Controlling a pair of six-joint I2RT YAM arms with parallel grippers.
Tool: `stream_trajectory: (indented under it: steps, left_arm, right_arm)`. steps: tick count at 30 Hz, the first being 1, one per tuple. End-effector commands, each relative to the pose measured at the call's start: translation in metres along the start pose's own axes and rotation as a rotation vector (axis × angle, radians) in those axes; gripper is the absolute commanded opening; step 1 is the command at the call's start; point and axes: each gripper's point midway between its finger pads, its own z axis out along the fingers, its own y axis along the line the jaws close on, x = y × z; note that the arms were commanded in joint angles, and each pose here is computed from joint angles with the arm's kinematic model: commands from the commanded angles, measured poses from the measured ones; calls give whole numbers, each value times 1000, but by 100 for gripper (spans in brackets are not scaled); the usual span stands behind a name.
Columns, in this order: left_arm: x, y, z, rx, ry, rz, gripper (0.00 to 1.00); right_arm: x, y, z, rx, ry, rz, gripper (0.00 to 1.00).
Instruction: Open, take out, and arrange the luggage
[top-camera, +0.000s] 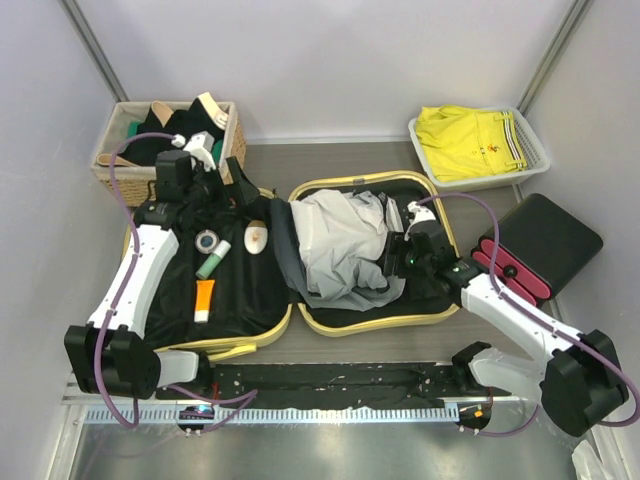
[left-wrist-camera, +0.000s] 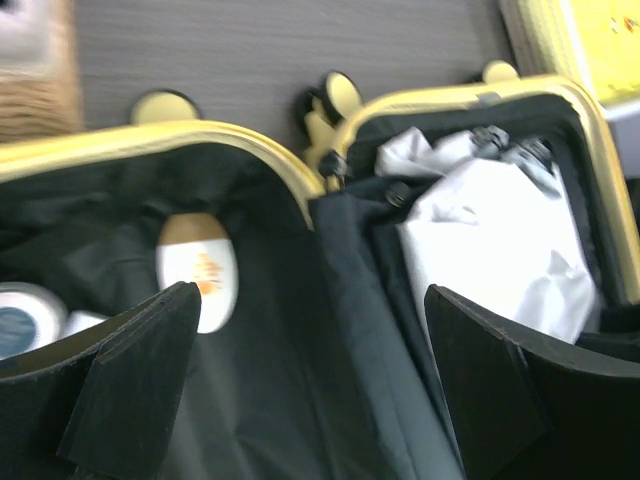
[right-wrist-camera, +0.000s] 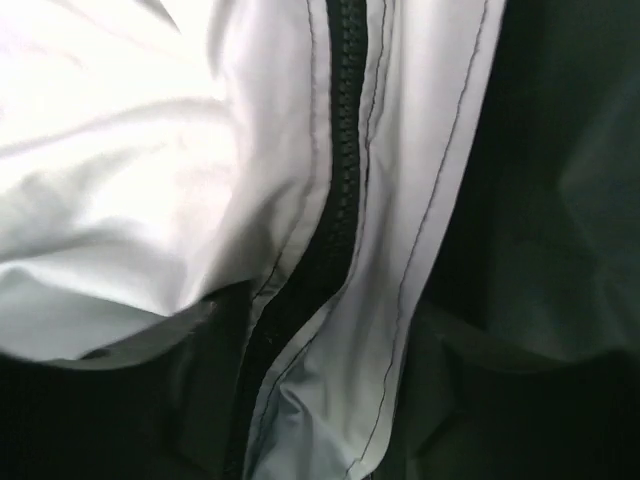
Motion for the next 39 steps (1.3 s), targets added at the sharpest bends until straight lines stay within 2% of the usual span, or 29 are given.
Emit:
stream_trajectory:
  steps: [1,3,4,6,12,16,20,25,28,31,33,35,39]
  left_arm:
    - [1,-35,5,152,9,-20,98]
    - [13,-41,7,201,43,-46,98]
    - [13,-45,7,226,46,-71,98]
    - [29,-48,11,256,83,-102,98]
    - [76,-61,22,263,192,-129,96]
    - [100,-65,29,239,250,-125,95]
    - [115,-67,33,221,287,-123,95]
    - [129,-87,39,241,325,-89,96]
    - [138,-90,45,233,354,-86,95]
    - [142,-97,49,224,359,-70,92]
    - [139,-103,53,224,351,-58,86]
    - [140,-105,57,205,345,-45,75]
    - [139,-110,67,176,351,-24,60]
  right_arm:
    - [-54,20,-33,-53,-168,-84,74]
    - [-77,26,-50,-62,-244,-119,81]
    - [-87,30,-60,-73,-284,-131,90]
    - [-100,44,-70,-122,-310,-158,100]
    - [-100,83,-60,-291,-195,-174,100]
    - [-100,122,-66,-476,-219,-181,98]
    - [-100,95,-48,-328,-223,-194,100]
    - [-82,107,-34,-409,-124,-178,100]
    - [-77,107,-30,-422,-117,-162,100]
    - [-76,106,-29,-424,-130,-157,100]
    - [-75,103,-29,-413,-134,-155,100]
    - [-74,101,-29,-406,-138,-156,100]
    - [-72,94,-28,-377,-151,-154,100]
